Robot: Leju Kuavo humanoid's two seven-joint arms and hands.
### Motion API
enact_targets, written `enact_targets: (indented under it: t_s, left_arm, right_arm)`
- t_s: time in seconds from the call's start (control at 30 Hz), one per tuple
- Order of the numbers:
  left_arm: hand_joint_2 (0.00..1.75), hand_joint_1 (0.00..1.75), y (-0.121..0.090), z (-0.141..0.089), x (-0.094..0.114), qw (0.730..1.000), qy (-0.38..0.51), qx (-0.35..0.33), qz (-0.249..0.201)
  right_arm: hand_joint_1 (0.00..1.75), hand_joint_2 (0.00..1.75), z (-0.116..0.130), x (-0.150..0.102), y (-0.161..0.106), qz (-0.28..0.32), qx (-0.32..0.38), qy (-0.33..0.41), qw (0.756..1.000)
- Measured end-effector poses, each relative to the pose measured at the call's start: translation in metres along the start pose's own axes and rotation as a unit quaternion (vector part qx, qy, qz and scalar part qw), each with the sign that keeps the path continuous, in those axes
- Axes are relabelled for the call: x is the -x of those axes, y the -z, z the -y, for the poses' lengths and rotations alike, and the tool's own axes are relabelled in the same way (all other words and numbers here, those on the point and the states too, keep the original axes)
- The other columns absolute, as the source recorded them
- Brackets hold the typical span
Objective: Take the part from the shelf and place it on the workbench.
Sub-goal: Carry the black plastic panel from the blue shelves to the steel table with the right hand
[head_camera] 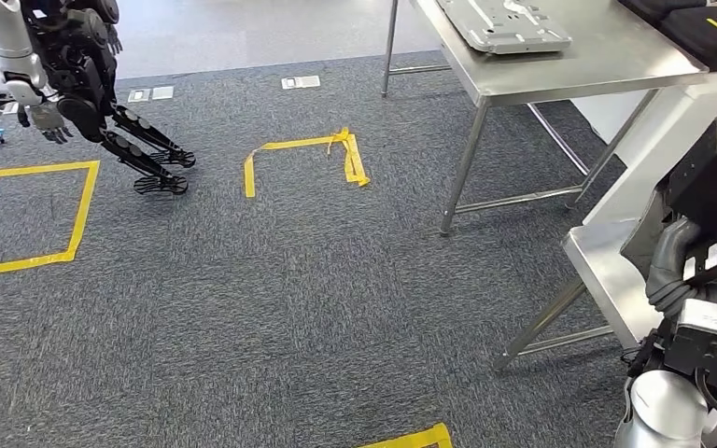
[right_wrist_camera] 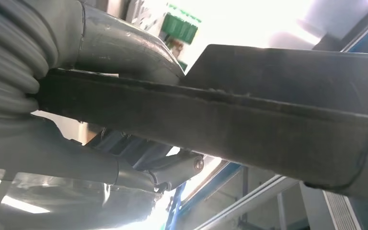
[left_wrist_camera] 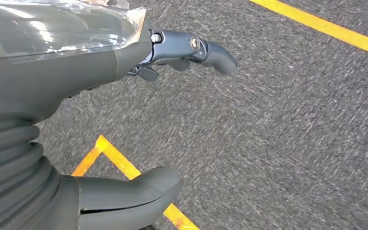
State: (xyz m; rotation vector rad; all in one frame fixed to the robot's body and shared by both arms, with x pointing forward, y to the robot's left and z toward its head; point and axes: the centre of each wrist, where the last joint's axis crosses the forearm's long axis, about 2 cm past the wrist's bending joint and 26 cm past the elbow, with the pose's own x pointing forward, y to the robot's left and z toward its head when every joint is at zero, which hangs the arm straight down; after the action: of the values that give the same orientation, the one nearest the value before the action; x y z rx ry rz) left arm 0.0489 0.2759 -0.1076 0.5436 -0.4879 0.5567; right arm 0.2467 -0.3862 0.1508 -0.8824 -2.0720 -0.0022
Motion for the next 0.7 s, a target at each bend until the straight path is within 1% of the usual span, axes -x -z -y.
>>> enact_targets:
  t_s: [0.33,0.7]
  left_arm:
    - [1.75,0.0,0.001,-0.001,0.0,1.0,-0.002,-0.003,-0.001]
    - [1.75,0.0,0.001,0.001,-0.002,1.0,0.001,-0.001,0.001]
  right_arm:
    - [1.75,1.75,0.004,0.002,-0.008,-0.008,-0.002,-0.014,1.0]
    - [1.75,1.75,0.009,-0.002,-0.012,-0.007,0.01,-0.022,1.0]
